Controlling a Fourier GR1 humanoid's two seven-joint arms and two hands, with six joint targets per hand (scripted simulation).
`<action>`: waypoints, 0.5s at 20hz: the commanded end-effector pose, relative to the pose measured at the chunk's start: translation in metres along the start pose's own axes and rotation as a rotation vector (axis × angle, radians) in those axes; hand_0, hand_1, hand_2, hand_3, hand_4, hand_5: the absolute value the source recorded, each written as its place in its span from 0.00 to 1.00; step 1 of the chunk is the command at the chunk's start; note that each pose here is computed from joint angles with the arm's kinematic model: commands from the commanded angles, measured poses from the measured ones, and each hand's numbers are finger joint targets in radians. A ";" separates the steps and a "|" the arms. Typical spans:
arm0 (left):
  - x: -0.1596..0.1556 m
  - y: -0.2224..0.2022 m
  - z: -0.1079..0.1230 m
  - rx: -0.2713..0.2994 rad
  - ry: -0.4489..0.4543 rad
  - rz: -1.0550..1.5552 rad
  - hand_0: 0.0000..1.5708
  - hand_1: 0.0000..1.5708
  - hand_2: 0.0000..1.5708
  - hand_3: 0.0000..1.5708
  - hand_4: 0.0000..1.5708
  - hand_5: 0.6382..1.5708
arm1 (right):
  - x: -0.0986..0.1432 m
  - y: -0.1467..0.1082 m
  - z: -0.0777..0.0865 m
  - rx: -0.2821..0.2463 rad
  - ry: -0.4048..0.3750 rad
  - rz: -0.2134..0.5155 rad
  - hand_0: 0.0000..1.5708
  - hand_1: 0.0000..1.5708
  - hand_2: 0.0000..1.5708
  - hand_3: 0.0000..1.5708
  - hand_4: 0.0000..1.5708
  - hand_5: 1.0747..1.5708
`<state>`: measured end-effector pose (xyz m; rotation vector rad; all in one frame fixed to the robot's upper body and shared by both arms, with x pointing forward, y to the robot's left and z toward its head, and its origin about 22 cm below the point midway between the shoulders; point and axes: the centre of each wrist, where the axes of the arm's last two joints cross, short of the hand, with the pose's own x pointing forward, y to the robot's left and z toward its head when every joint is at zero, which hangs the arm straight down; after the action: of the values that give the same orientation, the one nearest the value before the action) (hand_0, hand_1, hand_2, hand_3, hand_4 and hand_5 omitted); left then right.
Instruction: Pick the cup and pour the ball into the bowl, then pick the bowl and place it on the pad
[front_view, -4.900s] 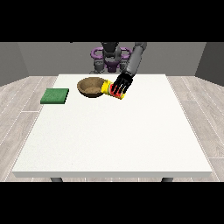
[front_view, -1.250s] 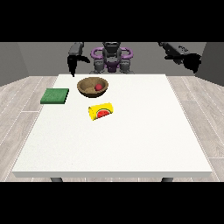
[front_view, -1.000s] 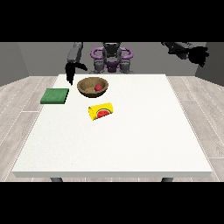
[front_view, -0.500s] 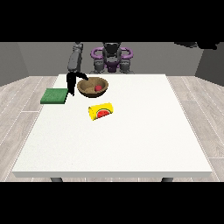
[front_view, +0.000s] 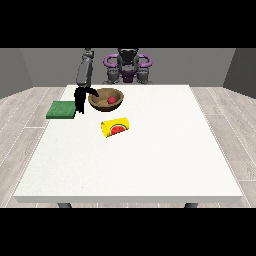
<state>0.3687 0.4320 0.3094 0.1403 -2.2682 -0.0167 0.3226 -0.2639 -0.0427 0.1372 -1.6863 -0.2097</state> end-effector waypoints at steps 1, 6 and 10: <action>0.003 0.001 0.000 -0.006 -0.030 0.020 0.00 0.00 0.00 0.00 0.00 0.95 | -0.015 0.006 -0.002 -0.010 0.047 -0.004 0.00 0.00 0.00 0.00 0.20 0.99; 0.033 -0.007 -0.020 -0.015 -0.027 0.019 0.00 0.00 0.00 0.00 0.00 0.96 | -0.015 0.031 -0.013 -0.006 0.040 -0.004 0.00 0.00 0.00 0.00 0.19 0.99; 0.036 -0.013 -0.024 -0.052 -0.048 0.039 0.00 0.00 0.00 0.00 0.00 0.97 | -0.011 0.042 -0.019 -0.029 0.030 0.020 0.00 0.00 0.00 0.00 0.28 1.00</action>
<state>0.3640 0.4256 0.3395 0.1050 -2.3093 -0.0334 0.3258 -0.2494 -0.0456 0.0999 -1.7632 -0.2270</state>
